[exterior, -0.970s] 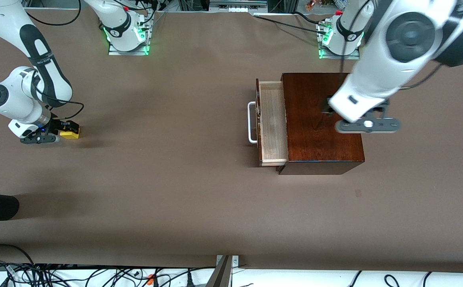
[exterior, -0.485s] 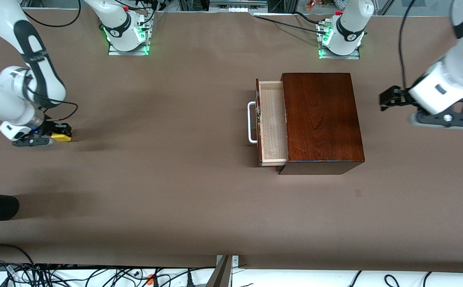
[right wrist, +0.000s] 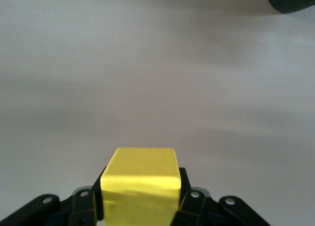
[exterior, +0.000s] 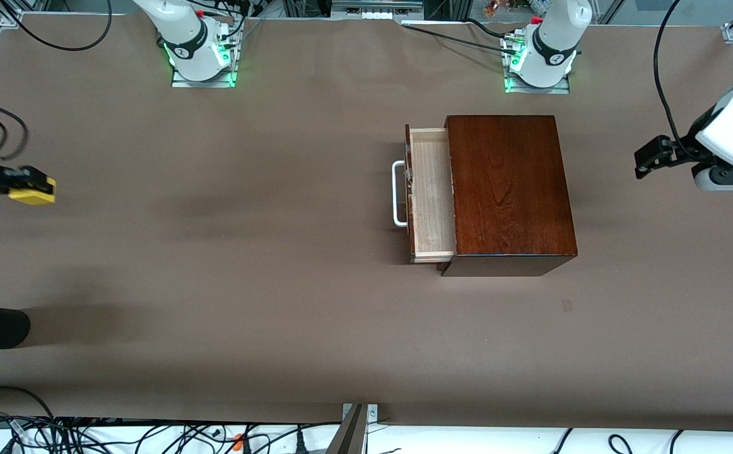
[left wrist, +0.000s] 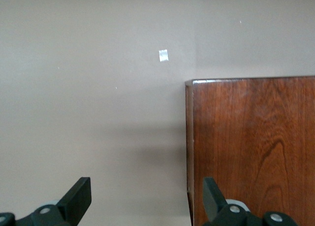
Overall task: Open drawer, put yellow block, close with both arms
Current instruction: 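Carry the yellow cube with the right gripper over the open drawer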
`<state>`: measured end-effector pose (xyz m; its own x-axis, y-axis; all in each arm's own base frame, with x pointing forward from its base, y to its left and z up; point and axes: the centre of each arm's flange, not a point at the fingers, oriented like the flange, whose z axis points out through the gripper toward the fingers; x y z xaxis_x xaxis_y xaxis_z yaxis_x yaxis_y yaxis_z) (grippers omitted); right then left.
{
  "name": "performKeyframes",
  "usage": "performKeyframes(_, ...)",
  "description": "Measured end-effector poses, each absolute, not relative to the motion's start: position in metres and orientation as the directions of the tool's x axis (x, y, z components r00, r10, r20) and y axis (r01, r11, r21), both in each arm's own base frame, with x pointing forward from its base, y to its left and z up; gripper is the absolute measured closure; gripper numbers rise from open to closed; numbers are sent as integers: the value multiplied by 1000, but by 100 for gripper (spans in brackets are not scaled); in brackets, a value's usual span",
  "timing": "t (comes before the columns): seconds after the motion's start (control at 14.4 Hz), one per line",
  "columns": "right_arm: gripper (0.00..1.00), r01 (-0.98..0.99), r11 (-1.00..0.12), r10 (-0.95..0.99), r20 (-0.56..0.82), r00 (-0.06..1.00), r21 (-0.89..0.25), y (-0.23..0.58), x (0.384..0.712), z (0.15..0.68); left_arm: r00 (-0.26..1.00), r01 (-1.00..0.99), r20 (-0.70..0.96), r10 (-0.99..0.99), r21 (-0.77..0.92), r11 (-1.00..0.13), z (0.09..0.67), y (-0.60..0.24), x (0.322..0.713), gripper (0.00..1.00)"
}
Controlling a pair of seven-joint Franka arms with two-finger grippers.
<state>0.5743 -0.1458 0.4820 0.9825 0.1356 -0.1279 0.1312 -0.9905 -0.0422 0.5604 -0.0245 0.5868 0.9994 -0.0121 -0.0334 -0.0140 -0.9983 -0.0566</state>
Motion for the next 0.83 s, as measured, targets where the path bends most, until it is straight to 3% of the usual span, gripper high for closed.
performKeyframes(0.35, 44, -20, -999, -14, -175, 984, -34, -56, 583, 558, 999, -25, -41, -23, -57, -998, 590, -31, 557, 0)
performKeyframes(0.55, 44, -193, -981, -190, -180, 965, 0, 45, 583, 566, 999, -23, -42, -20, -57, -998, 590, -30, 557, 0)
performKeyframes(0.83, 44, -446, -895, -441, -185, 878, 11, 191, 559, 569, 999, -22, -43, -19, -57, -998, 590, -29, 557, 0)
